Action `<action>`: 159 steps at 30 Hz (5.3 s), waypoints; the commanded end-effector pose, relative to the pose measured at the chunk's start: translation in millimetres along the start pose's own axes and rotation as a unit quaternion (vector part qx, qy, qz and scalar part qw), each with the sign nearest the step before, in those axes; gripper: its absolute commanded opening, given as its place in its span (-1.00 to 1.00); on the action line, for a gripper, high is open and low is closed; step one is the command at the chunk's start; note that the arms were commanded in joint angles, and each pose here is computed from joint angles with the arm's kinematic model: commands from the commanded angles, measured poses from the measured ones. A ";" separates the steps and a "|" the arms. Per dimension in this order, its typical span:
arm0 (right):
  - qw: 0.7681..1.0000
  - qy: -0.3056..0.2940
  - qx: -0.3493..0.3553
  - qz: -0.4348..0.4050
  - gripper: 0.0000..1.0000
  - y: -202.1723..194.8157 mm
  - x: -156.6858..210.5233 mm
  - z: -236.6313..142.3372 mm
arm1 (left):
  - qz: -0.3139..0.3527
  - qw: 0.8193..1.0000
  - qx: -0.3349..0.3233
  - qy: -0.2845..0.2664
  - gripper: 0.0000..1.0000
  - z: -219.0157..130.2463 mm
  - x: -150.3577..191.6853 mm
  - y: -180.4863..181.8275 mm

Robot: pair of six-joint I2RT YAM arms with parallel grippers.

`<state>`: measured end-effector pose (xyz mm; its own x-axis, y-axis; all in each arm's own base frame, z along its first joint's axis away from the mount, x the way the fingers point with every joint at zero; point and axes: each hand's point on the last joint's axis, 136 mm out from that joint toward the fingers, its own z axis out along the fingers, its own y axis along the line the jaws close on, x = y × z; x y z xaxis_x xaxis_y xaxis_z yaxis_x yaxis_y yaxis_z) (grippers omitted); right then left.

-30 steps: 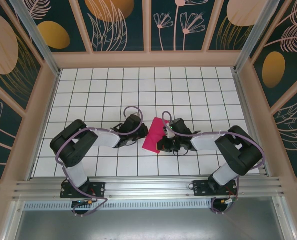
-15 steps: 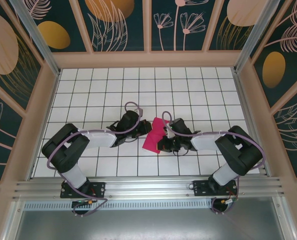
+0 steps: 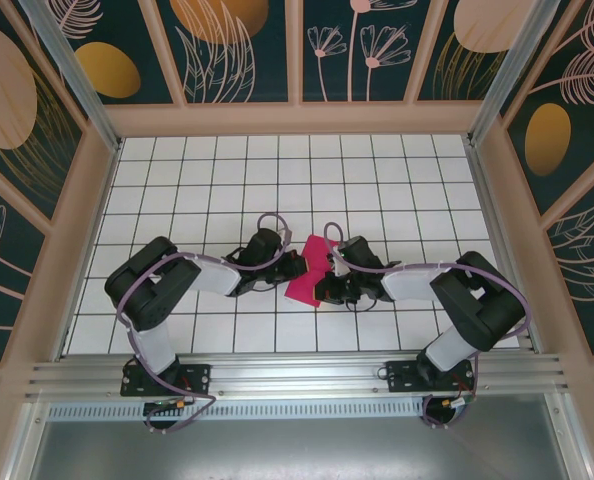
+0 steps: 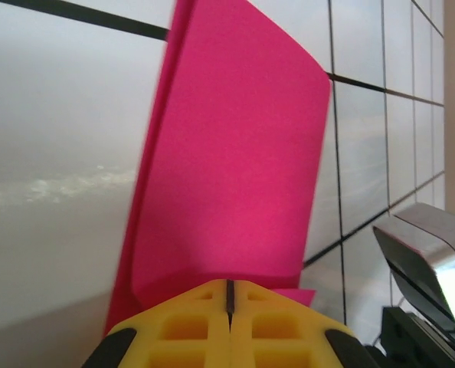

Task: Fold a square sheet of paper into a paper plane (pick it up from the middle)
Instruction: Fold the triangle a second time at the center of the table.

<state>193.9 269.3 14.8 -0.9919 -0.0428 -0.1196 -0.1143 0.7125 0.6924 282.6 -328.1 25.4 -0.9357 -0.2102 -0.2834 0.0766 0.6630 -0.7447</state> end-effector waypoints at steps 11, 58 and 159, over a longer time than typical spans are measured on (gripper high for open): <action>0.996 0.026 0.073 0.030 -0.97 -41.7 22.8 2.2 | -0.001 0.992 -0.126 -0.020 -0.91 5.2 -4.8 52.4; 0.997 0.026 0.070 0.020 -0.95 -35.7 13.4 6.1 | 0.025 0.999 0.036 -0.018 -0.86 -18.8 -22.7 -32.0; 0.989 -0.139 0.004 0.050 -0.24 -0.7 -53.2 -55.7 | 0.007 0.999 0.000 -0.039 -0.61 -36.7 -32.9 -34.0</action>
<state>224.9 221.8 45.5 -0.9586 0.1868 -0.2149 -0.0047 0.7443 0.6679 296.6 -328.2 89.4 -0.9097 -0.2396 -0.3391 0.1247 0.6213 -0.7736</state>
